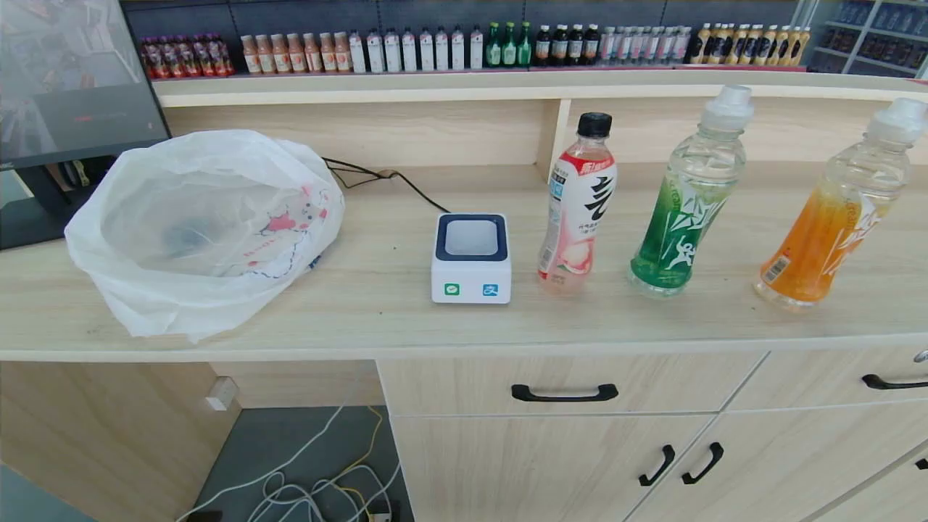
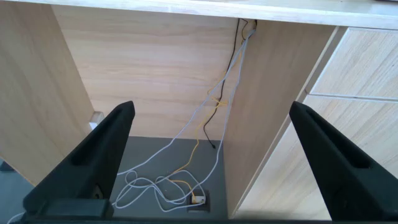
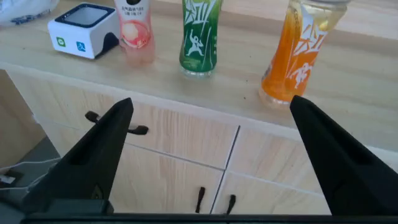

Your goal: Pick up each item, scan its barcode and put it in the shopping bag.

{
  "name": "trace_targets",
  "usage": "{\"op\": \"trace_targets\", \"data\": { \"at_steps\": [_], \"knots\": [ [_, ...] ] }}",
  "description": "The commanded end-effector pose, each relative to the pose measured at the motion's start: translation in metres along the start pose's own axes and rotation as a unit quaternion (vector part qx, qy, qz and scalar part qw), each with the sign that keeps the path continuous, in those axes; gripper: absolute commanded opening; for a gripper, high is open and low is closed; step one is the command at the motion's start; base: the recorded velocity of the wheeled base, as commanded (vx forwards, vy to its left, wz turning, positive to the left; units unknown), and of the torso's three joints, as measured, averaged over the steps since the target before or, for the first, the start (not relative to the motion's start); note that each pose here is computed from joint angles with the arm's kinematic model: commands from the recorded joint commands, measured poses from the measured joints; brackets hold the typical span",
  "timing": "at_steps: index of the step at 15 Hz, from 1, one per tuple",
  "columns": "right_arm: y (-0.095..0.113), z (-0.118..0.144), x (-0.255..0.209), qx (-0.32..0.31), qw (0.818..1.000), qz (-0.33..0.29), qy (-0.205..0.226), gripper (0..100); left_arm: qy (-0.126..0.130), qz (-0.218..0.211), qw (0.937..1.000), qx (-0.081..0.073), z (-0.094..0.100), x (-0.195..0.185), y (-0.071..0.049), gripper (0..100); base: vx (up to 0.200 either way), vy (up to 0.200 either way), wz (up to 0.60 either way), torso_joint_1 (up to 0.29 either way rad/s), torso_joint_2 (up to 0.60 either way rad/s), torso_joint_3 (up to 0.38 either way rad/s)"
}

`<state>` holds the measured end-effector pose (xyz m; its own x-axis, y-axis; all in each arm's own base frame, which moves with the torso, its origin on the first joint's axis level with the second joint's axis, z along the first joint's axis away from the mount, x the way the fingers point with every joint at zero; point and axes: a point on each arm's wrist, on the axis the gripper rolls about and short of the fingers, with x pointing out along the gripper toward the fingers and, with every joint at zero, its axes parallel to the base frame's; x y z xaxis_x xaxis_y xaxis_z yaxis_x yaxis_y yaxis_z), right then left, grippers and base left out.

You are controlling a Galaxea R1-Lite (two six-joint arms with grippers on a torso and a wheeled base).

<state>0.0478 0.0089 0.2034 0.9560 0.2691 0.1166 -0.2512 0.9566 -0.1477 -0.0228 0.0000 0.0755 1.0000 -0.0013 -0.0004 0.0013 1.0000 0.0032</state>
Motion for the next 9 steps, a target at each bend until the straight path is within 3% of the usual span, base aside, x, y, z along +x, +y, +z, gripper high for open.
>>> {"op": "trace_targets", "data": {
  "at_steps": [1, 3, 9],
  "knots": [
    [0.006, -0.016, 0.05, 0.013, 0.997, 0.065, 0.031, 100, 0.0, 0.001, 1.0, 0.0, 0.0, 0.0, 0.0, 100, 0.0, 0.0, 0.0, 0.0, 0.0, 0.0],
    [0.015, -0.021, 0.069, 0.019, 0.995, 0.099, -0.006, 100, 0.0, -0.001, 1.0, 0.0, 0.0, 0.0, 0.0, 100, 0.0, 0.0, 0.0, 0.0, 0.0, 0.0],
    [0.021, -0.015, 0.107, 0.028, 0.993, 0.093, -0.07, 100, 0.0, 0.001, 1.0, 0.0, 0.0, 0.0, 0.0, 100, 0.0, 0.0, 0.0, 0.0, 0.0, 0.0]
  ]
}}
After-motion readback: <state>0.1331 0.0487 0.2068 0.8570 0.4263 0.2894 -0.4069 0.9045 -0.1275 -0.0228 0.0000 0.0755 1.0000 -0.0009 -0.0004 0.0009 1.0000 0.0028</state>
